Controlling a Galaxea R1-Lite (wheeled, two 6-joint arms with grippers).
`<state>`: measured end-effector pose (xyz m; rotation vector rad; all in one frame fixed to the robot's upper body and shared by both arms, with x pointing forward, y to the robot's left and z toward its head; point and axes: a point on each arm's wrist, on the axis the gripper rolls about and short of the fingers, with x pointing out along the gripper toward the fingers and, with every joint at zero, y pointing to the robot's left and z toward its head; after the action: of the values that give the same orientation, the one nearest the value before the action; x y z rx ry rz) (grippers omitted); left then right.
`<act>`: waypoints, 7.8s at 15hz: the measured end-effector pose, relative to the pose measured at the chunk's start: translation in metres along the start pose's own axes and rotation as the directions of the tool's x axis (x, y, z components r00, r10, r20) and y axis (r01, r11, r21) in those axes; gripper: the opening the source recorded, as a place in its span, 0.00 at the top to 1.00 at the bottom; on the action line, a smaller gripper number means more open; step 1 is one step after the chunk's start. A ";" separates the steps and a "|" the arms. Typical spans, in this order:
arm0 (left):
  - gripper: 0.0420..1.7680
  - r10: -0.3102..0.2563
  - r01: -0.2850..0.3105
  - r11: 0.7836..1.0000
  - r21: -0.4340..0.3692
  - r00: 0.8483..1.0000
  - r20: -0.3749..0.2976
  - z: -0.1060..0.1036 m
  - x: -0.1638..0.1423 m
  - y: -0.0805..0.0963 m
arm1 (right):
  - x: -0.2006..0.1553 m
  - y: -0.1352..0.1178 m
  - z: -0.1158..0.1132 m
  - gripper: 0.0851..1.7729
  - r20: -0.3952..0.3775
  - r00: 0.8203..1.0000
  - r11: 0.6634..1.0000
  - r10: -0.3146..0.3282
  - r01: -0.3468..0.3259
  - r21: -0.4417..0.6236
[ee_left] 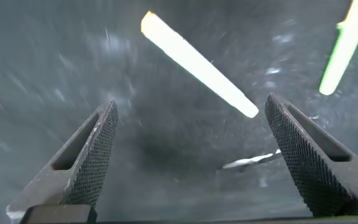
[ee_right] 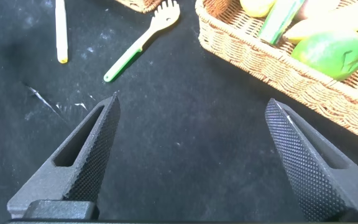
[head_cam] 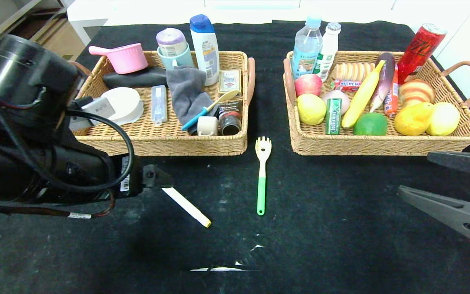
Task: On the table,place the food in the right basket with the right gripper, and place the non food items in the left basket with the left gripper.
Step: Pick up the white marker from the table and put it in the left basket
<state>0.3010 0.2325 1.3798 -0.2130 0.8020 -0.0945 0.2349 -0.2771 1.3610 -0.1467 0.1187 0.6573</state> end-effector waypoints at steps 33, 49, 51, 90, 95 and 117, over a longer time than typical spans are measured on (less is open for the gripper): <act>0.03 0.062 -0.083 0.986 -0.148 0.989 -0.136 0.009 0.075 -0.016 | -0.001 0.000 0.000 0.04 0.002 1.000 1.000 -0.001 0.001 -0.002; 0.03 0.062 -0.081 0.986 -0.143 0.988 -0.139 0.027 0.078 -0.029 | 0.001 0.001 -0.002 0.04 -0.010 1.000 1.000 0.003 -0.003 0.001; 0.03 0.064 -0.084 0.987 -0.139 0.987 -0.146 0.027 0.082 -0.030 | 0.002 0.001 -0.003 0.04 -0.011 1.000 1.000 0.004 -0.004 0.001; 0.89 0.052 -0.058 0.997 -0.043 0.990 -0.128 0.012 0.060 -0.040 | 0.002 0.002 -0.004 0.04 -0.016 1.000 1.000 0.009 -0.009 -0.001; 0.89 0.006 -0.008 0.999 -0.039 0.999 -0.048 0.017 0.022 -0.032 | 0.002 0.002 -0.004 0.04 -0.016 1.000 1.000 0.010 -0.010 -0.001; 0.88 -0.087 0.176 0.980 -0.098 0.807 0.584 0.144 0.012 -0.015 | 0.001 0.002 -0.004 0.04 -0.015 1.000 1.000 0.011 -0.011 -0.001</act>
<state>0.4129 0.2376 1.4719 -0.4161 0.1785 -0.0946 0.2343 -0.2757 1.3562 -0.1521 0.1335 0.6675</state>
